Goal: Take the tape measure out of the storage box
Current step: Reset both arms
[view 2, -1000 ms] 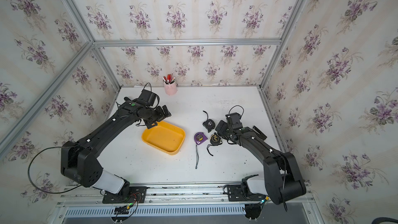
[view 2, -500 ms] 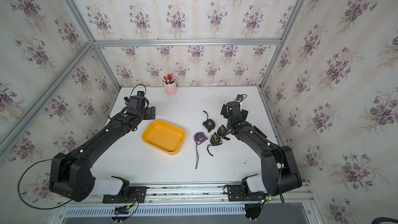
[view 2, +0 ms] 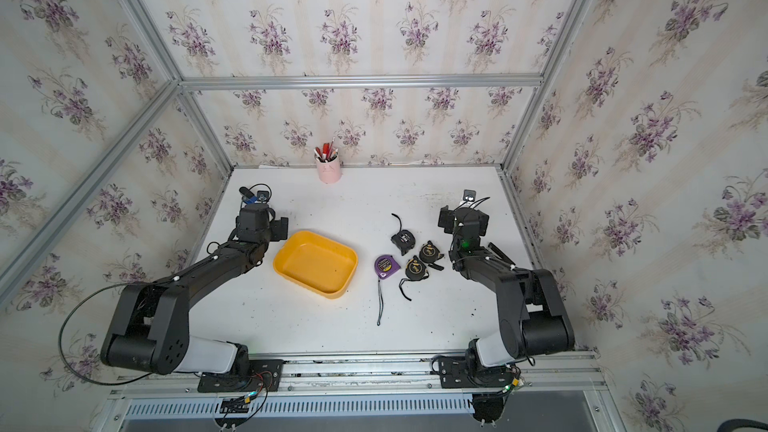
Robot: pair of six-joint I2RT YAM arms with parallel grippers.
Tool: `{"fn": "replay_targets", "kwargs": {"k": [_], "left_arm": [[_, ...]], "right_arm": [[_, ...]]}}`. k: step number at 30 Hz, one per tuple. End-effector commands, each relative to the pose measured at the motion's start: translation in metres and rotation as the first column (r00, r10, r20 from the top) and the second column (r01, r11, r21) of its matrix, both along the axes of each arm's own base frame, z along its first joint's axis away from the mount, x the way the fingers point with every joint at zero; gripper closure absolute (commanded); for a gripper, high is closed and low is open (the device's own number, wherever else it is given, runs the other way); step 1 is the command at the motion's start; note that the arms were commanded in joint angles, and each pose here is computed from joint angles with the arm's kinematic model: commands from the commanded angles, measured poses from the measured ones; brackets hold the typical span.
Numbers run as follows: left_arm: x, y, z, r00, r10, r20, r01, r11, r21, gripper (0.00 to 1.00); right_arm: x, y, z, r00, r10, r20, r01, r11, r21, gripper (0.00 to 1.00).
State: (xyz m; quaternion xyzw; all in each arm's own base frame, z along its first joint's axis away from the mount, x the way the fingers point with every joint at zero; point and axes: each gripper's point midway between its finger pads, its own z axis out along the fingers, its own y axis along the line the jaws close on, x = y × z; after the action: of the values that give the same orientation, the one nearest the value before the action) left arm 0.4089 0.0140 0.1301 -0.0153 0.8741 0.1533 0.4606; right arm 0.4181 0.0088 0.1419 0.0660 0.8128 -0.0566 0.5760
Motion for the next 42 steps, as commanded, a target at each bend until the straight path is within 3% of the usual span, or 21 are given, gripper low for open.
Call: {"fn": "replay_targets", "kwargs": {"k": [1,5,7,11,13,15,17,18,42], "left_arm": [[0.003,-0.004,0.004,0.999,-0.042,0.034,0.042,0.999,0.011,0.0],[0.0,0.001,-0.008,0.998,-0.04,0.041,0.04,0.999,0.011,0.0],[-0.003,0.001,-0.019,0.997,-0.049,0.062,0.049,0.999,-0.005,0.0],[-0.018,0.003,-0.03,0.98,-0.08,0.184,0.095,0.993,-0.072,0.0],[-0.022,0.007,-0.033,0.964,-0.077,0.253,0.098,0.993,-0.07,0.0],[-0.019,0.0,-0.038,0.978,-0.112,0.174,0.129,0.988,-0.089,0.0],[-0.012,-0.001,-0.04,0.979,-0.122,0.161,0.137,0.987,-0.082,0.0],[-0.013,-0.001,-0.04,0.981,-0.122,0.151,0.136,0.986,-0.092,0.0],[-0.012,0.0,-0.039,0.98,-0.122,0.155,0.137,0.987,-0.088,0.0]], "right_arm": [[-0.016,-0.002,-0.002,0.999,0.008,0.037,-0.007,1.0,-0.019,0.0],[-0.03,-0.005,-0.018,0.997,0.022,0.075,-0.019,0.999,-0.034,0.01],[-0.035,0.0,-0.009,0.989,0.057,0.134,-0.054,0.998,-0.028,0.01],[-0.048,-0.003,-0.005,0.97,0.058,0.236,-0.052,0.998,-0.035,0.0],[-0.047,-0.008,-0.013,0.976,0.052,0.213,-0.052,0.999,-0.009,0.0],[-0.048,-0.011,-0.01,0.964,0.051,0.259,-0.052,0.999,-0.005,0.02],[-0.046,-0.01,-0.02,0.979,0.05,0.199,-0.052,0.999,0.007,0.02],[-0.047,-0.011,-0.014,0.97,0.053,0.239,-0.055,0.999,0.001,0.03],[-0.046,-0.011,-0.017,0.974,0.055,0.22,-0.058,0.998,0.007,0.0]]}}
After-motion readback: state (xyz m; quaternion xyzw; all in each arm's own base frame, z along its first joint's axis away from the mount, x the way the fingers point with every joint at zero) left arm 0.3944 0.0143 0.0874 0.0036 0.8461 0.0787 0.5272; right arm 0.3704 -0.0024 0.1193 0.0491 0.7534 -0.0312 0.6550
